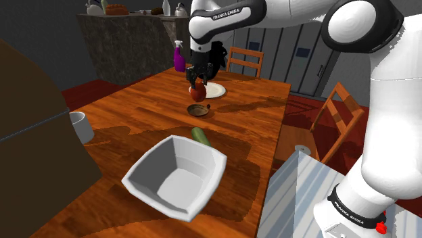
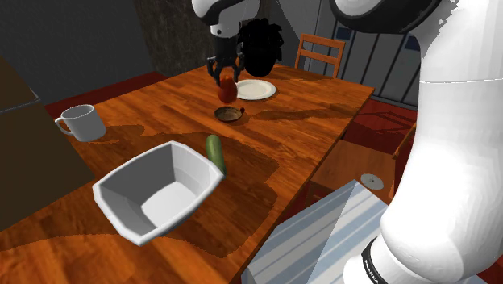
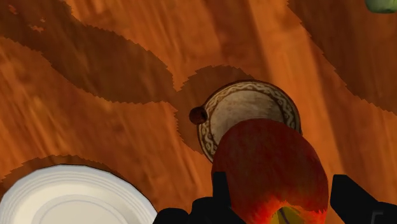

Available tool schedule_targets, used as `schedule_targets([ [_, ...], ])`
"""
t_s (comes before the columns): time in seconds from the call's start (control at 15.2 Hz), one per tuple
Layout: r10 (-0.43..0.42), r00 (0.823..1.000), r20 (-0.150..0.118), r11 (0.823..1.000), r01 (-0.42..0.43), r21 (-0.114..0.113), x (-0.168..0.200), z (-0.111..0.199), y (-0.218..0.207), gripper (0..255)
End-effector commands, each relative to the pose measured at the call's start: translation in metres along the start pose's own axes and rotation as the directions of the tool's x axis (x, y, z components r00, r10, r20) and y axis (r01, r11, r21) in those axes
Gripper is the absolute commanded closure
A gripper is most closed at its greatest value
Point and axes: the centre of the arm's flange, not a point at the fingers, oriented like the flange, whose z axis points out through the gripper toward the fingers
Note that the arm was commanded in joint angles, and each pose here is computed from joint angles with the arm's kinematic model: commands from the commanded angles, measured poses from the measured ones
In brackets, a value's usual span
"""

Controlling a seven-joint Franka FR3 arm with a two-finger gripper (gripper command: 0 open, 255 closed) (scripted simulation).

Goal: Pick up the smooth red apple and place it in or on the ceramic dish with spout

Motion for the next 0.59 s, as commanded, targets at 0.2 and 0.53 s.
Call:
schedule_targets([
  [0.2, 0.000, 1.000, -0.001, 1.000, 0.000, 0.000, -0.002, 0.027, 0.000, 255],
  [0.53, 0.000, 1.000, -0.001, 1.000, 0.000, 0.000, -0.002, 0.034, 0.000, 255],
])
